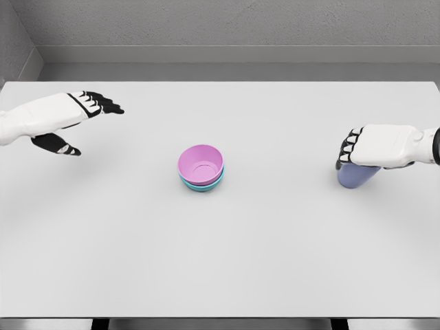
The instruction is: Stacking bowl and cup with both arms
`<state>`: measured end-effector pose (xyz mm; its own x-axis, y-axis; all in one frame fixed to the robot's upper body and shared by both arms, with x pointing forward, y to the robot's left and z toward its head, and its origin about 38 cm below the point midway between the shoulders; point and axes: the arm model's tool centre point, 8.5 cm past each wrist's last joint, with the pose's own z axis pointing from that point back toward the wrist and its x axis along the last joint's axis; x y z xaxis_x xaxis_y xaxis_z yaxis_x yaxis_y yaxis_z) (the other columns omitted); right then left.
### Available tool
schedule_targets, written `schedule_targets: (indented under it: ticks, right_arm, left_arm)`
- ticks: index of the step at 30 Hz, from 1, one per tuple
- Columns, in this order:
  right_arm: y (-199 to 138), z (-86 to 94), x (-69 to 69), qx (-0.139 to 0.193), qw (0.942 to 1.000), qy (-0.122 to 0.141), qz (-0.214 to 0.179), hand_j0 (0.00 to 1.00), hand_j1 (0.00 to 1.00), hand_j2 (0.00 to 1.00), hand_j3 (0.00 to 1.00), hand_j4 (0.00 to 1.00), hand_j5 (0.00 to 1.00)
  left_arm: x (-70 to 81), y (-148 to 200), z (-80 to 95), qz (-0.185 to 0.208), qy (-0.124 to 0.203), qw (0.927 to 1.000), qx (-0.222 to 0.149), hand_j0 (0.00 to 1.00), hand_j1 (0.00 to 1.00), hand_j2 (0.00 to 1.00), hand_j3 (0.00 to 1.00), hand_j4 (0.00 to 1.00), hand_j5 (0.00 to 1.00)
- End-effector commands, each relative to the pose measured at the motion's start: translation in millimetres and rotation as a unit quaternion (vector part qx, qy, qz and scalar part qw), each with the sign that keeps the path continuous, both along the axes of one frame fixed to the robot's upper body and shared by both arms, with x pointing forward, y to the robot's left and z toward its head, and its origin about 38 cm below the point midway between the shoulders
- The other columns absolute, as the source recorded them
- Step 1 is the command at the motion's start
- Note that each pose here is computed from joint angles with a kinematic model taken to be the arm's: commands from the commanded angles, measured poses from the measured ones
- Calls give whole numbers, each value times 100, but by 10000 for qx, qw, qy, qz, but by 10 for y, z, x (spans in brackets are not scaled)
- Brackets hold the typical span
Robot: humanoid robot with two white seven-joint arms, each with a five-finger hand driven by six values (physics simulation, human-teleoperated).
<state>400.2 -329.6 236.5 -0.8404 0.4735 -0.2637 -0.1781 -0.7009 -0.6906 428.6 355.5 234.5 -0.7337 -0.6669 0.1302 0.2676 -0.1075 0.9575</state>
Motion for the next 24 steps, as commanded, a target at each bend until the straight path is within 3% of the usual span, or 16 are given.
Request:
schedule_targets:
  ticks: [1,6,12,19,24]
  right_arm:
    - [2,11,-1,20,10000,-5,-6,68,68,68,68,68,68]
    - [3,86,-2,30,10000,-85,13,66,66,66,66,66,66]
    - [163,354,-38,31,9986,-422,319,66,66,66,66,66,66]
    - [193,603,-48,61,9964,-741,398,65,65,65,65,65,65]
    - [260,652,-31,139,9955,-807,471,65,65,65,65,65,65]
  left_arm:
    - [1,4,9,14,2,10000,-31,100,100,100,100,100,100]
    - [1,4,9,14,2,10000,-31,100,100,100,100,100,100]
    - [-3,0,4,7,7,10000,-32,100,100,100,100,100,100]
    - [-3,0,4,7,7,10000,-32,100,100,100,100,100,100]
    - [2,-1,17,6,-8,10000,-32,100,100,100,100,100,100]
